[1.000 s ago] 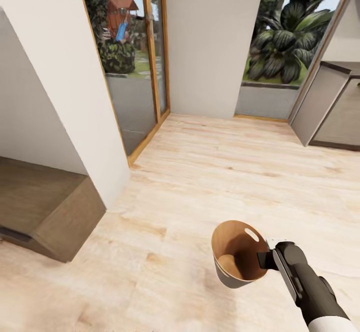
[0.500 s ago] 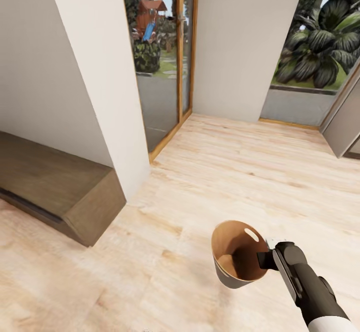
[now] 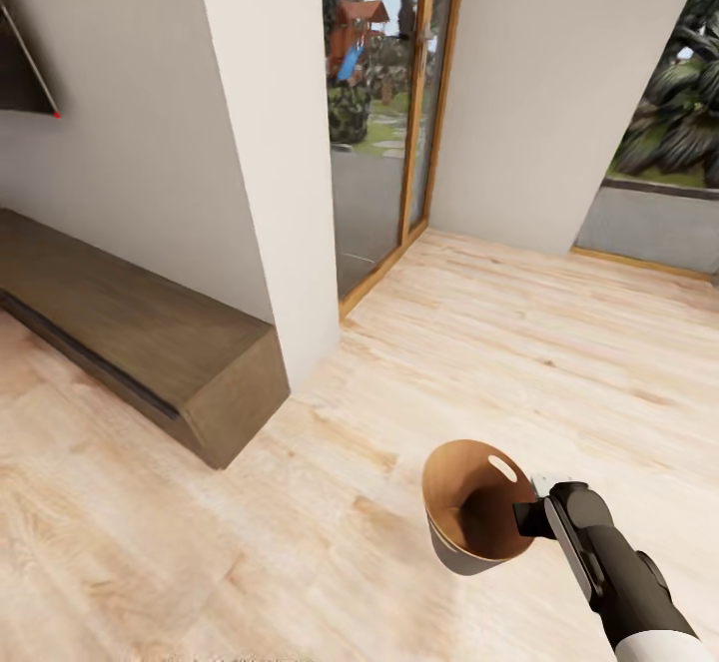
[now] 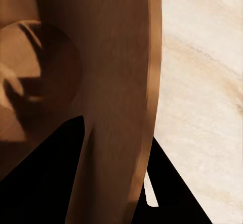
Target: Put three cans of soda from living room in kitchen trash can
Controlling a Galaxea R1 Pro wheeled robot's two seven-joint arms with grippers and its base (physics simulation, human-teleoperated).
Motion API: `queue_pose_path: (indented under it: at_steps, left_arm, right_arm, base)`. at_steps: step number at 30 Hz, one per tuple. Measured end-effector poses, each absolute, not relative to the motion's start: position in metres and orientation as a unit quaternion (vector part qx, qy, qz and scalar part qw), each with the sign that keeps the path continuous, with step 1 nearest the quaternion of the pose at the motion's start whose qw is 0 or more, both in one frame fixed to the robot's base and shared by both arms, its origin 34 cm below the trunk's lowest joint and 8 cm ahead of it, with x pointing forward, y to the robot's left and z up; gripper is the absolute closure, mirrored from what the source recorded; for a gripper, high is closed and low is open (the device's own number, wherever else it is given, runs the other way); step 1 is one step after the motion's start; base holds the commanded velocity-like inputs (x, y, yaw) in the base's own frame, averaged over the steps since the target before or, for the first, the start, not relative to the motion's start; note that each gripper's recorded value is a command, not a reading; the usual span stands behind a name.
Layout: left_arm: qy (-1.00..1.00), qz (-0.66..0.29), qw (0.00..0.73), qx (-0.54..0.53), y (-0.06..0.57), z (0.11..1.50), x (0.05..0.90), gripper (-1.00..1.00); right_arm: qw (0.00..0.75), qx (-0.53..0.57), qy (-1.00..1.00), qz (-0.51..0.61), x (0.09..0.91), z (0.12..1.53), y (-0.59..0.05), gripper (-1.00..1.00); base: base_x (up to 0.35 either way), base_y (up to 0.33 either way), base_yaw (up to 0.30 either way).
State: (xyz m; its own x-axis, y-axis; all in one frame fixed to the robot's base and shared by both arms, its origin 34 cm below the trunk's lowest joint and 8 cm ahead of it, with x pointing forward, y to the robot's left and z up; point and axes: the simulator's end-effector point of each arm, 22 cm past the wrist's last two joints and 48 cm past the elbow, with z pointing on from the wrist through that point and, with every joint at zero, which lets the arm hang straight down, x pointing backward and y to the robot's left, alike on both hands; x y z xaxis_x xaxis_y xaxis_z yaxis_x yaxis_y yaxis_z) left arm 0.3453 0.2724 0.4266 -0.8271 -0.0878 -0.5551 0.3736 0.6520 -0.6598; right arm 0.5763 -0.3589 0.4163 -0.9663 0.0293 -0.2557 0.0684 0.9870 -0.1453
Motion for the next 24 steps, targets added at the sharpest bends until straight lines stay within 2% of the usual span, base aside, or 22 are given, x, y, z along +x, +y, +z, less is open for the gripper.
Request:
queue_pose_path:
  at_steps: [24]
  left_arm:
    - [0.864,-0.408,0.282,0.084,0.2725,0.4268,0.3454,-1.00]
  right_arm:
    - [0.127,0.024,0.989,-0.077,0.5759,0.4159,-0.3587,1.00]
  base:
    - [0.000,0.000,0.290]
